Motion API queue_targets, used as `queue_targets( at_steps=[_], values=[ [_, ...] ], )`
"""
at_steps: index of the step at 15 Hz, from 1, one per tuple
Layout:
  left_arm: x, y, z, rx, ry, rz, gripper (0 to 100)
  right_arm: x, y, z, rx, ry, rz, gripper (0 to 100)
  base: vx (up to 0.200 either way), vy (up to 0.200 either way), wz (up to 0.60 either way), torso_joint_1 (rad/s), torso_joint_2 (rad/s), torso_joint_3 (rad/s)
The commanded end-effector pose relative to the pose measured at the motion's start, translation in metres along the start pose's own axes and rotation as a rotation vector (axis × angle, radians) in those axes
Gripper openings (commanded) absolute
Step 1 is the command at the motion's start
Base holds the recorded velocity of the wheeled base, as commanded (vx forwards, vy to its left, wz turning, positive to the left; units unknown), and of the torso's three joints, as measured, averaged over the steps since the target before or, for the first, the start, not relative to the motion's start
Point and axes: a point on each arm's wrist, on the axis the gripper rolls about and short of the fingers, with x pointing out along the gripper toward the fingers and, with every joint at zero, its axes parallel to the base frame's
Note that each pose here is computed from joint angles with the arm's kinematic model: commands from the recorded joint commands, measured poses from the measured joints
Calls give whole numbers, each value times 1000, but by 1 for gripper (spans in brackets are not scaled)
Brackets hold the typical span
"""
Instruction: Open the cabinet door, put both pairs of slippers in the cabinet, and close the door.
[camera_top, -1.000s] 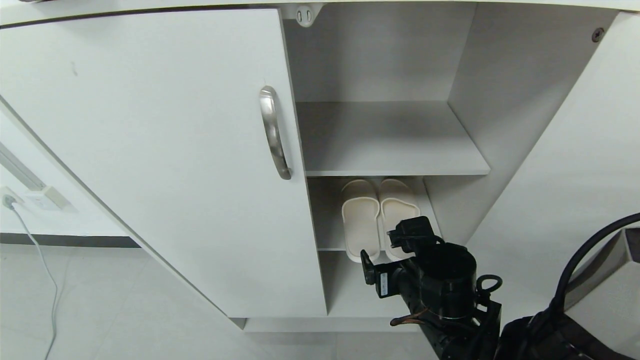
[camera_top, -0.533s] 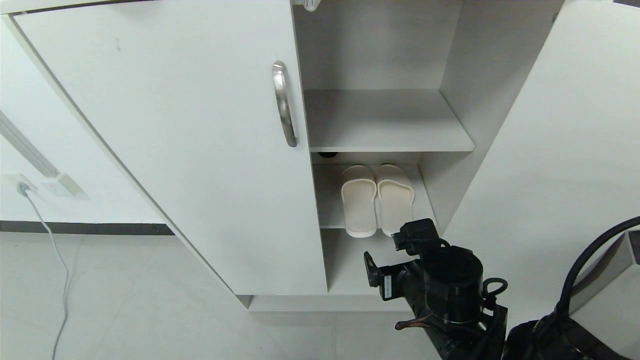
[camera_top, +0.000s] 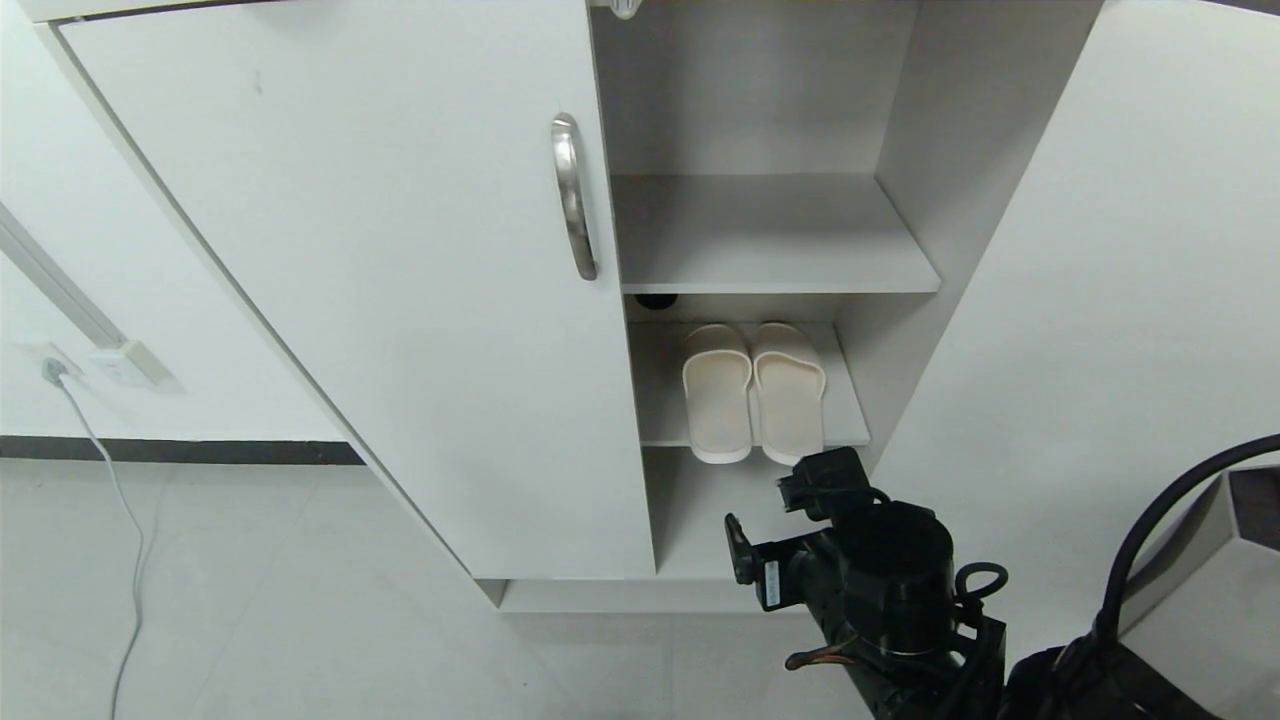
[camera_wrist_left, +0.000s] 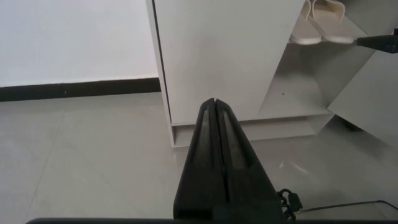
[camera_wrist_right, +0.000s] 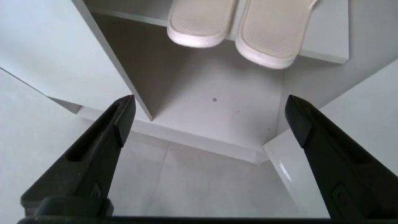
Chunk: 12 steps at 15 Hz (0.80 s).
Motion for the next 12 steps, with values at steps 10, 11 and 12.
queue_targets(
  at_steps=[10, 11, 12],
  values=[
    [0, 0, 0, 2, 1, 0, 0, 2, 2, -8, -7, 8, 2, 100, 0, 0, 0, 1, 1, 51],
    [0, 0, 0, 2, 1, -3, 0, 3, 2, -8, -6, 7, 0, 100, 0, 0, 0, -2, 12, 188],
    [0, 0, 0, 2, 1, -2, 0, 3, 2, -8, -6, 7, 0, 100, 0, 0, 0, 2, 17, 193]
  ],
)
